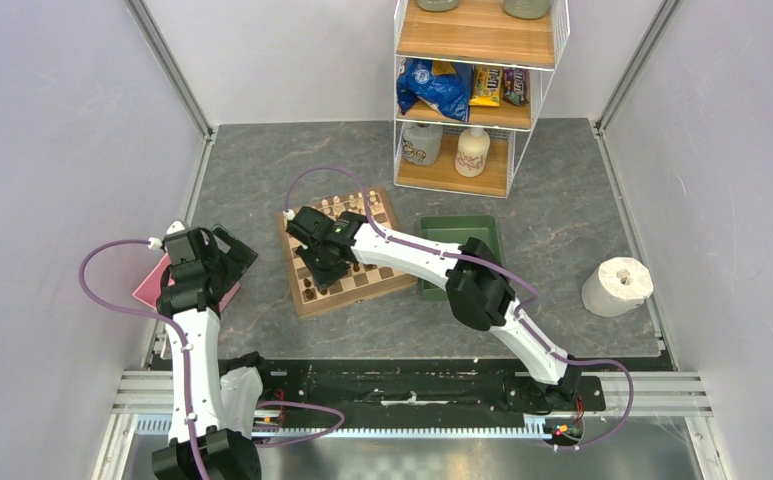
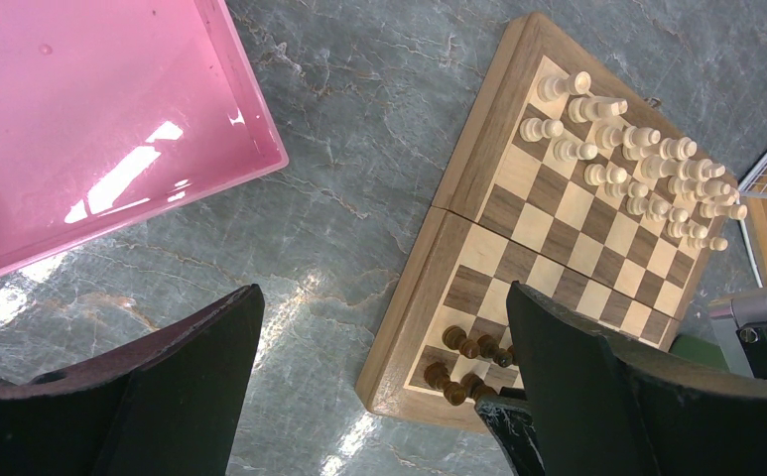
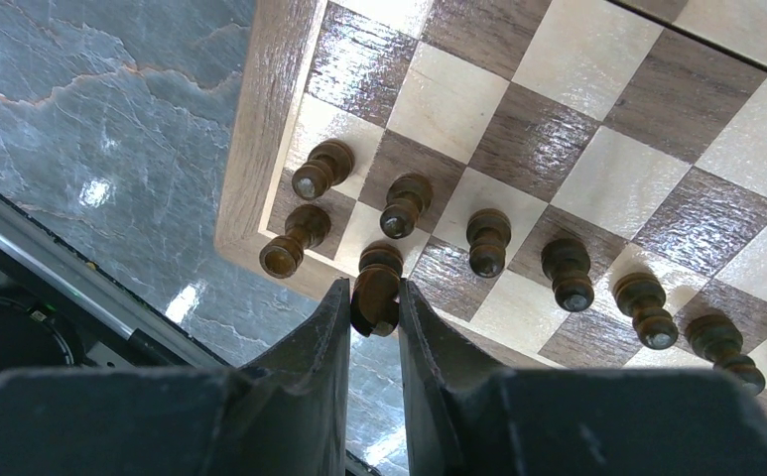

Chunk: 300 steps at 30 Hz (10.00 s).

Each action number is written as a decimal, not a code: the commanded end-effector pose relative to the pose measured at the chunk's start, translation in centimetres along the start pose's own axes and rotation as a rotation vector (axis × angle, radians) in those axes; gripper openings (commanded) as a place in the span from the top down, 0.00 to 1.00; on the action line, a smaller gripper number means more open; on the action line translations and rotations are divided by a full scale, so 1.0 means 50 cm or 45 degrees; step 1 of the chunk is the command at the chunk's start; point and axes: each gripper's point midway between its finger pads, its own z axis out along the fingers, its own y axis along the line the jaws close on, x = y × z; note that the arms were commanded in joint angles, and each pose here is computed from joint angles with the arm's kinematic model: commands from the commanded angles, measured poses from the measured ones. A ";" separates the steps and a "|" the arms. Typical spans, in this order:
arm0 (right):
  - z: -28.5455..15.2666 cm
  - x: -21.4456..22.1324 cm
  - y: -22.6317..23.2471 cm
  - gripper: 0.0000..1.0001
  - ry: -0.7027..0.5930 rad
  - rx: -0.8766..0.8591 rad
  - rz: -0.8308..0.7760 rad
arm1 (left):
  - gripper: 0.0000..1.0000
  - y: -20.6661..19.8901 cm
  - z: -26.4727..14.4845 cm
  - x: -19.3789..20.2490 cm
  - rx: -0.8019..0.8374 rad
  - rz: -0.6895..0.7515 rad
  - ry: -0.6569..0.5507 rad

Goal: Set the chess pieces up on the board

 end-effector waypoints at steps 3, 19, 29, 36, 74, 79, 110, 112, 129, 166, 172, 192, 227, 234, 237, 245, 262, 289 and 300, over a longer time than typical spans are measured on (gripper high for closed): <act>-0.006 -0.027 0.014 0.73 -0.051 -0.011 -0.029 | 0.00 -0.016 -0.007 -0.024 0.045 -0.008 -0.052; -0.013 -0.031 0.024 0.63 -0.053 -0.045 -0.030 | 0.00 -0.017 -0.006 -0.024 0.049 -0.009 -0.052; -0.068 -0.052 0.033 0.58 -0.118 -0.065 -0.045 | 0.00 -0.016 -0.006 -0.023 0.048 -0.009 -0.050; -0.155 -0.073 0.020 0.53 -0.227 -0.068 -0.059 | 0.00 -0.016 -0.005 -0.023 0.046 -0.011 -0.050; -0.290 0.134 -0.538 0.56 -0.229 0.312 0.693 | 0.01 -0.012 0.005 -0.020 0.036 -0.021 -0.017; -0.306 0.152 -0.574 0.54 -0.229 0.480 0.705 | 0.01 -0.011 0.005 -0.019 0.034 -0.022 -0.016; -0.357 0.205 -0.446 0.52 -0.065 0.230 0.666 | 0.00 -0.061 -0.016 -0.029 0.256 0.103 -0.092; -0.343 0.205 -0.443 0.53 -0.035 0.266 0.645 | 0.00 -0.056 -0.012 -0.027 0.239 0.098 -0.085; -0.247 0.221 -0.455 0.57 0.060 0.290 0.654 | 0.01 -0.046 0.002 -0.019 0.194 0.088 -0.037; -0.178 0.240 -0.504 0.73 0.114 0.411 0.617 | 0.01 -0.043 0.014 -0.010 0.179 0.081 0.008; -0.207 0.227 -0.495 0.81 0.077 0.388 0.603 | 0.01 -0.042 0.017 -0.009 0.176 0.081 0.015; -0.375 0.091 -0.416 0.84 -0.190 0.251 0.542 | 0.01 -0.041 0.021 -0.003 0.170 0.077 0.042; -0.093 0.016 -0.046 0.79 0.071 0.072 0.109 | 0.01 -0.042 0.023 0.001 0.172 0.071 0.061; -0.071 0.007 -0.042 0.78 0.075 0.068 0.105 | 0.01 -0.042 0.024 0.003 0.171 0.070 0.067; -0.064 0.005 -0.043 0.78 0.078 0.073 0.105 | 0.01 -0.042 0.024 0.002 0.171 0.070 0.067; -0.051 0.006 -0.046 0.77 0.086 0.085 0.102 | 0.01 -0.041 0.026 0.003 0.169 0.071 0.071; -0.035 0.002 -0.045 0.72 0.086 0.089 0.100 | 0.01 -0.041 0.026 0.003 0.169 0.070 0.072; -0.037 -0.012 -0.033 0.70 0.056 0.054 0.108 | 0.01 -0.040 0.029 0.005 0.165 0.069 0.082; -0.045 -0.017 -0.024 0.68 0.043 0.022 0.109 | 0.01 -0.040 0.030 0.007 0.164 0.069 0.086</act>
